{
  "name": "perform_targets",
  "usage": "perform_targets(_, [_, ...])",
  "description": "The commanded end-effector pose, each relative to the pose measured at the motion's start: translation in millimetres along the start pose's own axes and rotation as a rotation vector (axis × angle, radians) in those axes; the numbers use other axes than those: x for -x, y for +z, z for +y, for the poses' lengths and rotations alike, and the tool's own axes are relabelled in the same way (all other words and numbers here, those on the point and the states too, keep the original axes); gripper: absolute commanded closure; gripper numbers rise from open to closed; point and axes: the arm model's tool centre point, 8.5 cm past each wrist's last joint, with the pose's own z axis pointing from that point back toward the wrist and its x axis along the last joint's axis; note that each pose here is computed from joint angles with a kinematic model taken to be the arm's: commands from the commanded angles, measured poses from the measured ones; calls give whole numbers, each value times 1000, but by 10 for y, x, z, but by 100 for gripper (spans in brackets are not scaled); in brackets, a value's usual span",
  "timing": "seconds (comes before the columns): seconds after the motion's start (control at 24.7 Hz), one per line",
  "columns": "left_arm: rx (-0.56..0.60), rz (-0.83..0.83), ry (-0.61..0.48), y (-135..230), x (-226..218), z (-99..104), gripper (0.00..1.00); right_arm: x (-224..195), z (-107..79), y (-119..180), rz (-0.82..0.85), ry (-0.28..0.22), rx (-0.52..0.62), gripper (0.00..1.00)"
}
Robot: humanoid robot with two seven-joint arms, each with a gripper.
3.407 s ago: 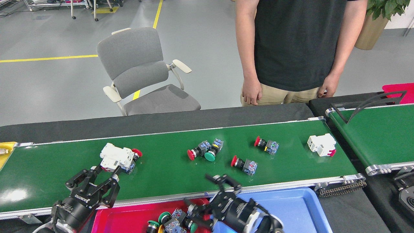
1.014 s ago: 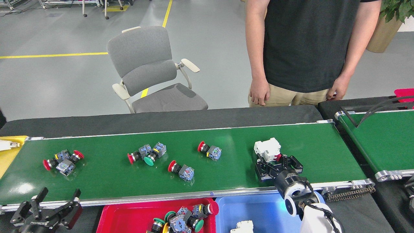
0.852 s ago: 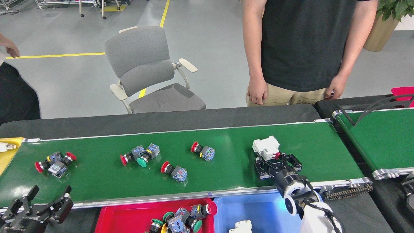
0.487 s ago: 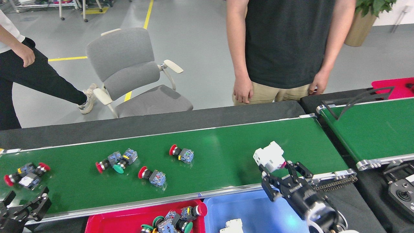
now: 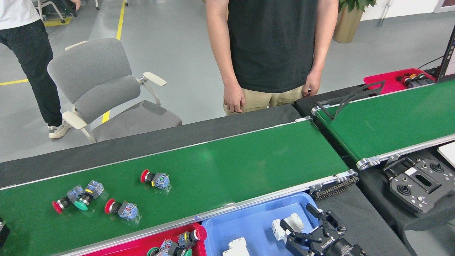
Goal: Pick switch part from conveyor to tray
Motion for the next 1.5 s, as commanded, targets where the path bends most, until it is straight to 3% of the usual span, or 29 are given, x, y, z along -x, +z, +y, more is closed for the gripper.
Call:
perform_targets(0.0, [-26,60,-18,-67,80,157,3,7,-83,-30,-7,8,27,0])
perform_targets(0.08, [-19,99,-33,-125,35,174,7,10,-76,-23,-7,9,23,0])
perform_targets(0.12, [-23,116,-43,-131,14,157,15,12,-71,-17,-6,9,21,0])
perform_targets(0.2, [-45,110,-44,-136,-53,139,38,13,-72,-18,-5,8,22,0])
perform_targets(0.28, [-65,86,-19,-132,-156,85,68,24,-80,-18,-2,9,23,0])
perform_targets(0.32, [-74,57,4,-124,-219,52,77,41,-87,-12,5,7,26,0])
perform_targets(0.45, [-111,-26,35,-85,-334,34,88,146,-142,32,34,17,40,0])
perform_targets(0.69, [-222,-194,23,91,-684,116,91,343,-284,129,107,41,75,0])
perform_targets(0.85, [-313,-445,-11,469,-1081,220,89,540,-299,183,286,107,77,1])
perform_targets(0.93, [-350,-651,-46,850,-1339,224,85,630,-332,233,384,159,118,1])
perform_targets(0.97, [-348,-750,-56,1040,-1454,176,81,647,-339,246,406,163,130,1])
perform_targets(1.1, [-314,-781,-47,1378,-1582,-72,71,661,-330,253,409,163,129,1])
perform_targets(1.18, [-296,-798,-38,1558,-1710,-175,51,663,-317,263,408,162,126,1])
perform_targets(1.26, [-292,-809,-22,1697,-1819,-233,9,665,-307,269,408,163,123,1])
perform_targets(1.34, [-299,-810,-5,1743,-1876,-241,1,661,-301,271,405,162,121,1])
perform_targets(1.46, [-303,-808,9,1761,-1910,-247,1,642,-296,262,388,160,119,1])
